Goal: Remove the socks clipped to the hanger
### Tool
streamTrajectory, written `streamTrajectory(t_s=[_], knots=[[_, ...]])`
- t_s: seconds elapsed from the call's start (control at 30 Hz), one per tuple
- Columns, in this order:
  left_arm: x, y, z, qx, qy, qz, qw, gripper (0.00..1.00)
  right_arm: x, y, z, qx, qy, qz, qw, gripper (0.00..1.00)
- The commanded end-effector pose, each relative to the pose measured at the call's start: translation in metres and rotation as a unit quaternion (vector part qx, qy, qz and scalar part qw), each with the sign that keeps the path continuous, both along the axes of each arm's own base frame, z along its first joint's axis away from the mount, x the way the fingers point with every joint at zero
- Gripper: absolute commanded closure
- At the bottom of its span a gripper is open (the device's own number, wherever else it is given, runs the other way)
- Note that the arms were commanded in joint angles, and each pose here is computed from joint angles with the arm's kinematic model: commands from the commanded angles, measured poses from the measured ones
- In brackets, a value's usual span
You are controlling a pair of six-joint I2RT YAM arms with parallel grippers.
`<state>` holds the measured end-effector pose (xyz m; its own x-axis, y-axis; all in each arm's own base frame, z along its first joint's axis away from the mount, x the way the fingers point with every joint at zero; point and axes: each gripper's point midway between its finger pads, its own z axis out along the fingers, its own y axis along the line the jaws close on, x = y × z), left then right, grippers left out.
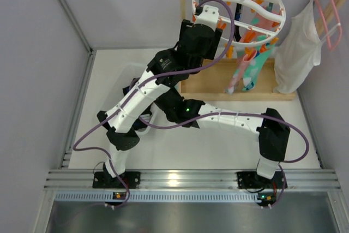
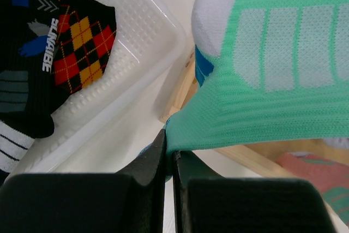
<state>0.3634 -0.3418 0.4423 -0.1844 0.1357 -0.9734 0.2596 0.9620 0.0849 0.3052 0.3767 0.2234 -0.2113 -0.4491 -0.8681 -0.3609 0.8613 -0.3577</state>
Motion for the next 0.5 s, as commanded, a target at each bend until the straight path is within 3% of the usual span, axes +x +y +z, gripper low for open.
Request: streamTrajectory(t_s=[0.0, 0.23, 0.27, 0.33, 0.37, 0.4, 0.47], knots=[[0.008, 0.006, 0.020, -0.012, -0.041, 0.032, 0.999, 0.26, -0.011, 0.016, 0.026, 0.026, -0.008, 0.026, 0.999, 1.00], [0.017, 0.004, 0.023, -0.013, -0.056, 0.049, 0.997, 0.36, -0.021, 0.019, 0.023, 0.027, -0.003, 0.043, 0.999, 1.00], [0.017, 0.003, 0.024, -0.016, -0.059, 0.047, 0.997, 0.45, -0.022, 0.018, 0.021, 0.025, -0.003, 0.043, 0.999, 1.00], [0.018, 0.001, 0.024, -0.019, -0.061, 0.045, 0.997, 0.49, -0.023, 0.017, 0.020, 0.023, -0.002, 0.044, 0.999, 1.00], [0.018, 0.000, 0.025, -0.022, -0.061, 0.043, 0.997, 0.61, -0.023, 0.016, 0.020, 0.023, -0.002, 0.044, 0.999, 1.00], [0.019, -0.002, 0.025, -0.023, -0.062, 0.040, 0.997, 0.66, -0.024, 0.014, 0.017, 0.019, -0.001, 0.043, 0.999, 1.00], [0.018, -0.004, 0.025, -0.027, -0.061, 0.038, 0.997, 0.69, -0.025, 0.012, 0.019, 0.024, -0.002, 0.044, 0.999, 1.00]])
